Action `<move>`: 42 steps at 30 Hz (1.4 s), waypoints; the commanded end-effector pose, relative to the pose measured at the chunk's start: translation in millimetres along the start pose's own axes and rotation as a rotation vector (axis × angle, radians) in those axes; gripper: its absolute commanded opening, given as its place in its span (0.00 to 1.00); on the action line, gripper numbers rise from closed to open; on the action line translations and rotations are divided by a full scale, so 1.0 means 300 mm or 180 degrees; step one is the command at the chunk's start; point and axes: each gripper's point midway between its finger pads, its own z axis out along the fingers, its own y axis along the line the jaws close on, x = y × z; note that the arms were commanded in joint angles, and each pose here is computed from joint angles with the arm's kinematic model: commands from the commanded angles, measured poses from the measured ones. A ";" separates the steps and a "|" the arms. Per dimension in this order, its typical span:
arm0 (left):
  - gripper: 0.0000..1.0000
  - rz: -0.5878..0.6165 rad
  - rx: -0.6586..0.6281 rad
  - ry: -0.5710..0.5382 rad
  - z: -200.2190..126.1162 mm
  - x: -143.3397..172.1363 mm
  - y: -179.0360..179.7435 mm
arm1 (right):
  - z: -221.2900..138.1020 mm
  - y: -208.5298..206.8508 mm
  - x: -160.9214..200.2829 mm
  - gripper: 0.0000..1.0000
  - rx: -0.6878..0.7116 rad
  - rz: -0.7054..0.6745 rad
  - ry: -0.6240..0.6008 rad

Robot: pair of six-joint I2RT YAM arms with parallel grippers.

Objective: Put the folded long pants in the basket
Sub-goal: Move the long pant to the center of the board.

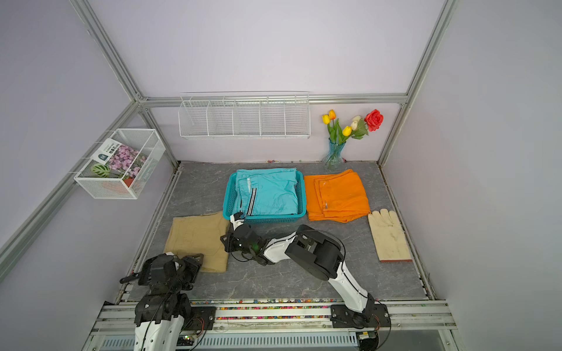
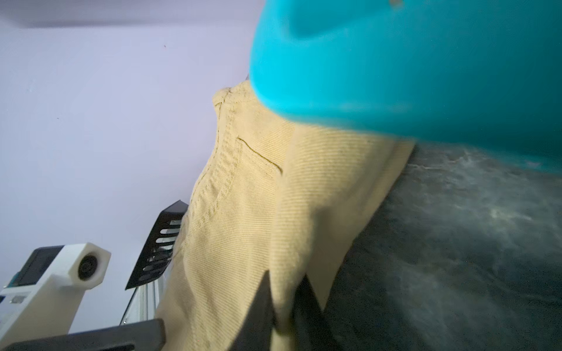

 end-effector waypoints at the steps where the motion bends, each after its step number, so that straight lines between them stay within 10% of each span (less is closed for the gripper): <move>1: 0.58 0.0166 -0.0015 -0.0026 -0.091 -0.011 -0.058 | -0.030 -0.081 0.059 0.03 0.0188 0.0169 0.0183; 3: 0.74 0.0178 0.0017 -0.0055 -0.114 -0.023 -0.088 | -0.058 -0.078 0.064 0.00 0.0191 0.0151 0.0176; 17: 0.82 0.0656 0.0223 0.0224 -0.167 -0.074 -0.336 | -0.413 -0.204 0.182 0.00 0.0544 0.0051 0.0101; 23: 0.83 0.0645 0.0154 0.0508 -0.083 -0.029 -0.280 | -0.524 -0.270 0.200 0.00 0.0824 -0.0061 0.0119; 26: 0.99 0.0534 -0.0026 0.0340 -0.095 -0.050 -0.243 | -0.548 -0.283 0.201 0.00 0.0868 -0.0073 0.0094; 42: 0.99 0.0680 -0.0281 0.0243 0.129 -0.067 -0.077 | -0.688 -0.335 0.144 0.00 0.1323 -0.0172 -0.0117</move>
